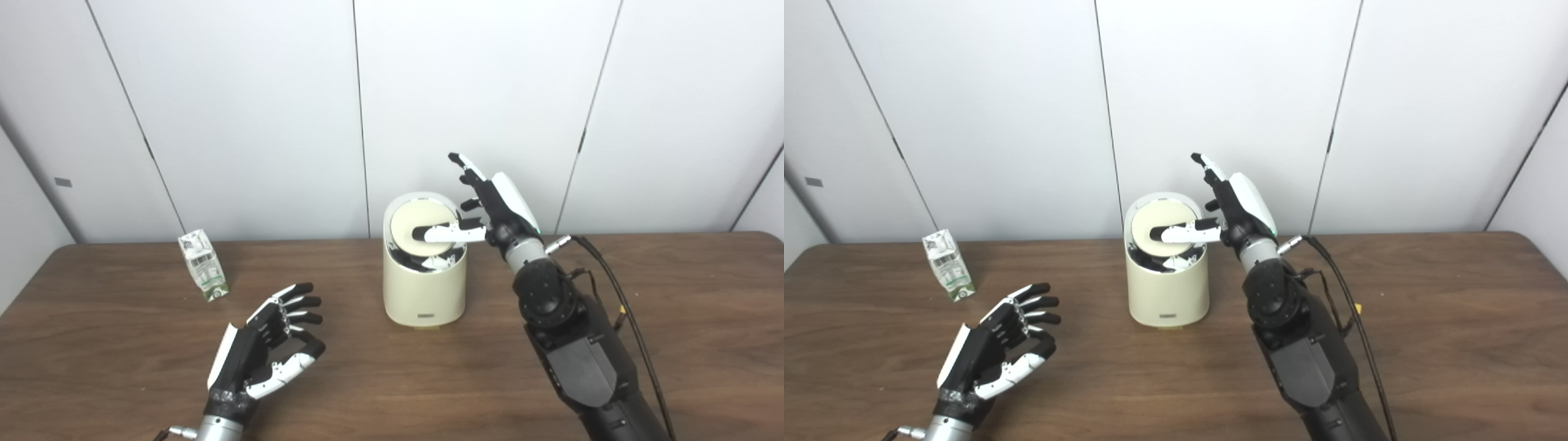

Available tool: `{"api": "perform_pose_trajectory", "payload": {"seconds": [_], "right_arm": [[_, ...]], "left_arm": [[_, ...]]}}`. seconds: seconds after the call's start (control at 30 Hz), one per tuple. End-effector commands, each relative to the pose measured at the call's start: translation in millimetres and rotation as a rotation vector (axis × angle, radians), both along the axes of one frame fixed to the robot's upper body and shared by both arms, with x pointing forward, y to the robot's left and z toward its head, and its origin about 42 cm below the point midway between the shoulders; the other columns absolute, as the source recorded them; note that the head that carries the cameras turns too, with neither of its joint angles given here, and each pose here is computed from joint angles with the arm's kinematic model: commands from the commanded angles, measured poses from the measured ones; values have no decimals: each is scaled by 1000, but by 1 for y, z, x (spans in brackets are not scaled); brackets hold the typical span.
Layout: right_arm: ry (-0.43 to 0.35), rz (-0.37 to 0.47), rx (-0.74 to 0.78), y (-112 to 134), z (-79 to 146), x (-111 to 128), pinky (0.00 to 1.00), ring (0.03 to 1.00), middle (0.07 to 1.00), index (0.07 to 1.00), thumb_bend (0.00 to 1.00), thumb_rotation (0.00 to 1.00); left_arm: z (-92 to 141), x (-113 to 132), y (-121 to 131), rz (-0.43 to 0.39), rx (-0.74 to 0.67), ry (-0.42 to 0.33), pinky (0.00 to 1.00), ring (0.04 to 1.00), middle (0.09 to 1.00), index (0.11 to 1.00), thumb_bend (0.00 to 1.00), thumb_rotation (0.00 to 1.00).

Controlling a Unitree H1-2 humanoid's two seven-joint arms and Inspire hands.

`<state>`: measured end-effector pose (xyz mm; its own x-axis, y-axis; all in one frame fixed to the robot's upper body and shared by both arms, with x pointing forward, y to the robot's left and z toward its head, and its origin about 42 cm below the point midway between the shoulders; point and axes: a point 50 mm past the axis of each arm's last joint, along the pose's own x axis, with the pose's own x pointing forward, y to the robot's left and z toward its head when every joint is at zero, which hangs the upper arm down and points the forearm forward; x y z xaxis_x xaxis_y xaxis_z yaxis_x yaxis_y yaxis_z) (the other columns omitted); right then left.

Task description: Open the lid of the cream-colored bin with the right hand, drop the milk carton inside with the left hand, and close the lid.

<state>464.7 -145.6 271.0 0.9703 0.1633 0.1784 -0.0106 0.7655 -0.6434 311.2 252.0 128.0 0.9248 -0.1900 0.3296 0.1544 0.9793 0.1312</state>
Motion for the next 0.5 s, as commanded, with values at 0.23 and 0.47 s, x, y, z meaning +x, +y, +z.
{"api": "perform_pose_trajectory", "payload": {"seconds": [0.23,0.47], "right_arm": [[-96,4,-86,6,33,3,652,882,963,969,928,319],[-91,-36,-166,5,30,0,671,900,968,959,915,246]], "left_arm": [[16,3,-2,-8,0,-65,531,677,757,838,700,298],[17,2,-1,-11,0,-66,541,679,760,842,695,296]]}}
